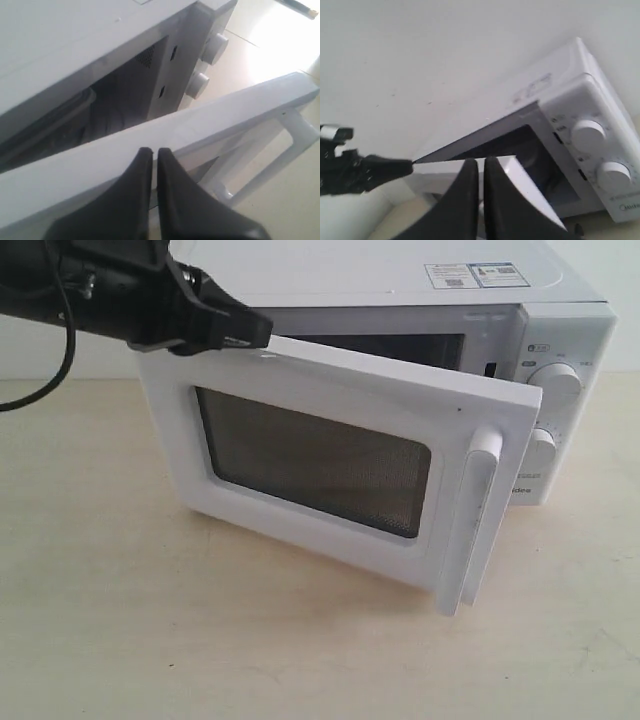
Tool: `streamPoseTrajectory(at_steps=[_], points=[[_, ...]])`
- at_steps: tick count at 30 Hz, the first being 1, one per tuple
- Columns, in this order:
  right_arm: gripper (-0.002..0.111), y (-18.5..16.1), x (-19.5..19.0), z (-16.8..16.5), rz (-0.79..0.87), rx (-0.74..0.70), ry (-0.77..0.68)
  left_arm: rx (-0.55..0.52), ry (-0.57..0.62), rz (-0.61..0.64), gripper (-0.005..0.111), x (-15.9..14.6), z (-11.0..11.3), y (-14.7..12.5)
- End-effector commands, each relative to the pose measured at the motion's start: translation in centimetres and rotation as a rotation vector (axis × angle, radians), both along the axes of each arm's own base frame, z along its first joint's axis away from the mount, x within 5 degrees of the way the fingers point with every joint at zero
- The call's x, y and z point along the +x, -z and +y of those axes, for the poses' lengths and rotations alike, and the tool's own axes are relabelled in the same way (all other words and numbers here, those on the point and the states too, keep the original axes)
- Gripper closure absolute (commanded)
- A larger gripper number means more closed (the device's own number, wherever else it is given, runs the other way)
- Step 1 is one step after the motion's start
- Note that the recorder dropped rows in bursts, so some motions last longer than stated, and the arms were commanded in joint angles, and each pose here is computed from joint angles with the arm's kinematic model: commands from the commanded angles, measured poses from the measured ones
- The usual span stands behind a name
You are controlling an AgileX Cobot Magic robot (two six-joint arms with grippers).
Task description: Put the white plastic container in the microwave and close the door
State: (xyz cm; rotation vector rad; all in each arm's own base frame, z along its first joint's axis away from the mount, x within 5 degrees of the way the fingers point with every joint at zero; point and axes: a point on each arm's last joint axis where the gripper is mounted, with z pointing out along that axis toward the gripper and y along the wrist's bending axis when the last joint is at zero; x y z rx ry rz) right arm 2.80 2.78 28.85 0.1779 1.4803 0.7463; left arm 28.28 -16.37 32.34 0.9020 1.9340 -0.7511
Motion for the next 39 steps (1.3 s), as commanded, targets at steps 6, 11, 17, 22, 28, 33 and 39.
streamPoseTrajectory(at_steps=[6, 11, 17, 22, 28, 33, 39], points=[[0.108, -7.0, 2.6, 2.6, 0.366, -0.392, -0.368, -0.039, 0.07, -0.004, 0.102, -1.1, -0.3, -2.2], [0.108, -10.0, 6.0, 3.4, 0.559, -0.418, -0.544, 0.021, 0.053, -0.043, 0.102, -2.3, 0.6, -3.3], [0.108, -10.6, 10.6, 3.5, 0.573, -0.339, -0.501, 0.099, 0.001, -0.086, 0.102, -4.2, 2.1, -5.1], [0.108, -10.3, 14.3, 3.1, 0.537, -0.239, -0.376, 0.122, -0.041, -0.095, 0.102, -5.5, 3.0, -6.1], [0.108, -9.5, 16.5, 3.4, 0.489, -0.245, -0.408, 0.108, -0.04, -0.064, 0.102, -6.8, 3.4, -6.9], [0.108, -5.7, 17.2, 7.6, 0.319, -0.239, -0.671, 0.126, -0.027, -0.021, 0.102, -7.9, 3.8, -7.1], [0.108, -1.7, 18.5, 8.8, 0.356, -0.358, -0.349, 0.177, -0.051, 0.092, 0.102, -8.8, 4.4, -6.6]])
